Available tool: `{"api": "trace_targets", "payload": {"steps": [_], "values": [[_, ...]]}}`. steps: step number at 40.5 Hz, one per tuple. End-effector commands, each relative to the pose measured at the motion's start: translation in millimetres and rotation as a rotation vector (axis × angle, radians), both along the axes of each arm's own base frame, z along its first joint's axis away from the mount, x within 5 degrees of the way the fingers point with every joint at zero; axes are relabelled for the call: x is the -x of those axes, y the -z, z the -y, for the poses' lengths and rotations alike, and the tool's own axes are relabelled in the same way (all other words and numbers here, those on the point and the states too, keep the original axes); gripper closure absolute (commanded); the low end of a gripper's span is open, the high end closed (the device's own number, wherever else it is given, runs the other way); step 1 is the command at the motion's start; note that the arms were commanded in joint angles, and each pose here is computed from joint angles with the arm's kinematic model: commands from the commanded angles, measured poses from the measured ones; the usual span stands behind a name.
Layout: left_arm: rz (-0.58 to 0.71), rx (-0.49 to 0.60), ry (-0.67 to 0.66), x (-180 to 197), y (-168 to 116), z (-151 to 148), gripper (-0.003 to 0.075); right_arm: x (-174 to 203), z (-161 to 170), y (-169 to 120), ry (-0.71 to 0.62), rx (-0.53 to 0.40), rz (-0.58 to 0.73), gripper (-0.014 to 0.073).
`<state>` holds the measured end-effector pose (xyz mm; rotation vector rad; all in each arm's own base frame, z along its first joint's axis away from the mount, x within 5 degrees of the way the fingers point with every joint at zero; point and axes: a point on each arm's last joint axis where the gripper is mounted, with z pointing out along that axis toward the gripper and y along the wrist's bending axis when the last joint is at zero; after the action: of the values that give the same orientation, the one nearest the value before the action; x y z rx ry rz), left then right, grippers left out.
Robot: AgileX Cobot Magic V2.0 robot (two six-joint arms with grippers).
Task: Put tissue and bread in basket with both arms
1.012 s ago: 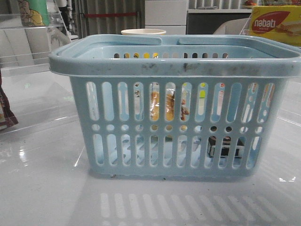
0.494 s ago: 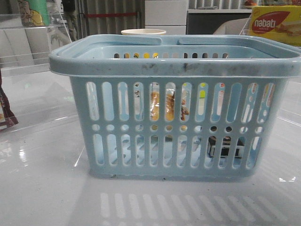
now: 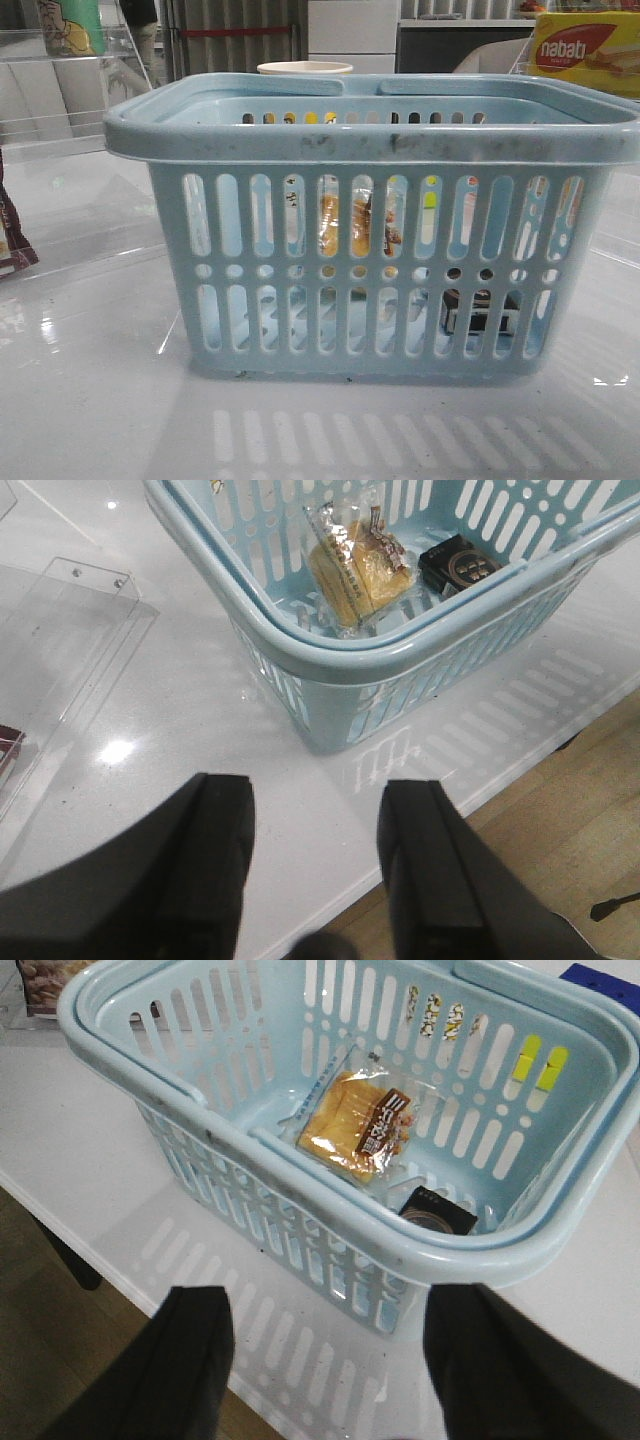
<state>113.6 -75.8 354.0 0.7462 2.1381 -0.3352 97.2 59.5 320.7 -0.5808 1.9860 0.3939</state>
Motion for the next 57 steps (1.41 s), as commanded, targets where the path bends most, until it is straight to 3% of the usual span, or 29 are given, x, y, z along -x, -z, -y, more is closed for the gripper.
{"api": "trace_targets", "payload": {"steps": [1,10,16,39,57], "values": [[0.084,0.070,-0.007,-2,-15,2,0.0400,-6,-1,-12,0.016,-0.032,0.070,0.0151],[0.083,0.069,-0.007,-2,-15,2,0.0545,-6,-2,-8,0.005,-0.012,0.027,0.0436],[0.082,0.068,-0.007,-2,-14,2,0.0623,-6,-2,-8,0.004,-0.009,0.023,0.0545],[0.036,0.041,-0.010,-4,7,3,0.0629,-6,-2,-7,0.003,-0.008,0.020,0.0539],[0.022,0.052,-0.008,-3,8,4,0.0629,-6,-2,-7,0.003,-0.008,0.020,0.0539]]}}
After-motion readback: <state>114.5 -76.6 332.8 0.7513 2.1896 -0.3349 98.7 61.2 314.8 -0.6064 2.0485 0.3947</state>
